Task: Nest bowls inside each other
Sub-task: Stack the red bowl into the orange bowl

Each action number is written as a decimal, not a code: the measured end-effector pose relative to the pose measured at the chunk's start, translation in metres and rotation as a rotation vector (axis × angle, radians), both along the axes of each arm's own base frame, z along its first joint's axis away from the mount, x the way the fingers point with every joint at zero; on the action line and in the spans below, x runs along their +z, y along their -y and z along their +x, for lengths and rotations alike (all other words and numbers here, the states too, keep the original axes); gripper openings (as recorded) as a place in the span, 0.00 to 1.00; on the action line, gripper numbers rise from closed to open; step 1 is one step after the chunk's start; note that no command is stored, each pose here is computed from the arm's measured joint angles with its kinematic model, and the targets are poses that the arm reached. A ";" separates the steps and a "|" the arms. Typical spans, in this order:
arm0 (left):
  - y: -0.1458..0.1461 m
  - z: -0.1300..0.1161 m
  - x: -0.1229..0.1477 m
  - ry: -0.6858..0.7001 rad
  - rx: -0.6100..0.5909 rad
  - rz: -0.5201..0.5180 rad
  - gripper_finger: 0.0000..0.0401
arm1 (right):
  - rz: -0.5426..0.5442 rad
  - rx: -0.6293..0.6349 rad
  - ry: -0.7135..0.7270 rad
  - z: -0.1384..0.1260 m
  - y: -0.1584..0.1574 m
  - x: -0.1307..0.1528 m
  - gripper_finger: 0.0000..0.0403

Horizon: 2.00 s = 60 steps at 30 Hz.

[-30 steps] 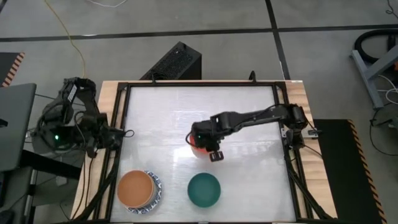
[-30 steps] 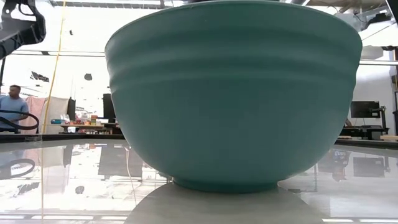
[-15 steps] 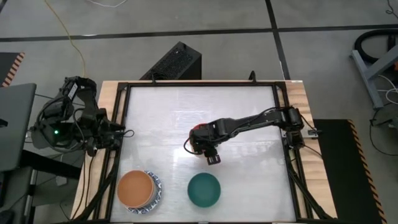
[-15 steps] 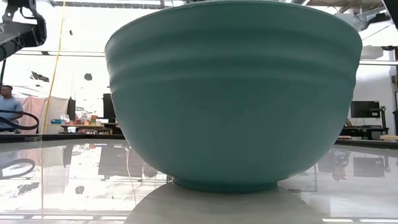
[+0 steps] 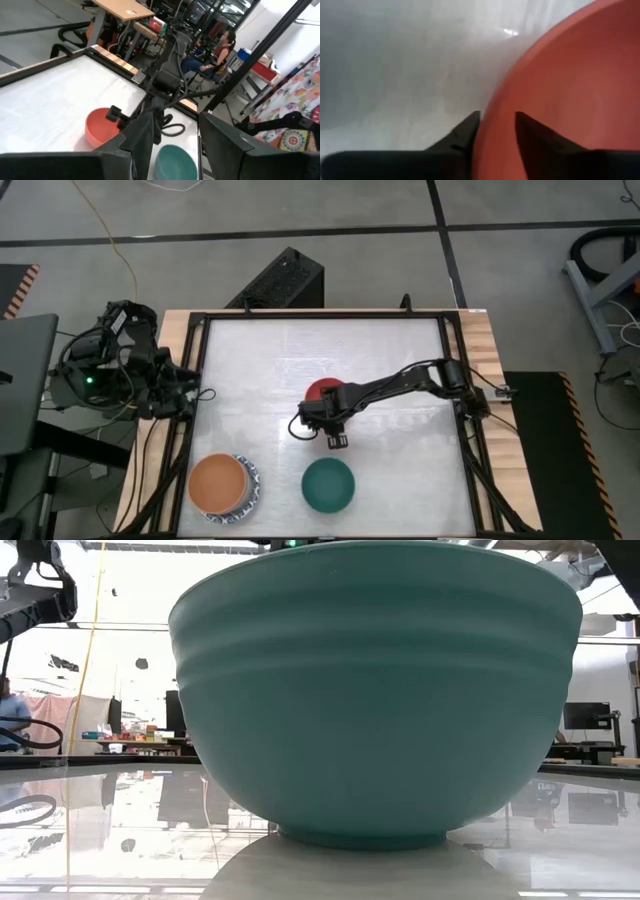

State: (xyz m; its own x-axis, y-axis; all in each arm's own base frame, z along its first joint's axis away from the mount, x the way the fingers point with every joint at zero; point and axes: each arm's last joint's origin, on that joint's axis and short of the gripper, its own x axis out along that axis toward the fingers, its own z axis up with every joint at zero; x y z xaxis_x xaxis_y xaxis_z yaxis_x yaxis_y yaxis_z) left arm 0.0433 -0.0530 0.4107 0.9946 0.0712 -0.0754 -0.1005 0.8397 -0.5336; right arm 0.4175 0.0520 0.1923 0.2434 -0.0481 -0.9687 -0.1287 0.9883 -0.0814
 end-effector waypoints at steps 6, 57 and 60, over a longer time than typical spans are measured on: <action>-0.005 -0.001 0.001 0.030 0.073 0.009 0.37 | -0.022 -0.004 0.003 -0.003 -0.006 0.004 0.04; -0.040 -0.010 -0.009 0.089 0.178 -0.131 0.37 | -0.471 1.407 1.029 0.116 -0.099 0.086 0.02; -0.040 -0.010 -0.009 0.095 0.187 -0.134 0.37 | -0.459 1.416 1.014 0.120 -0.104 0.072 0.02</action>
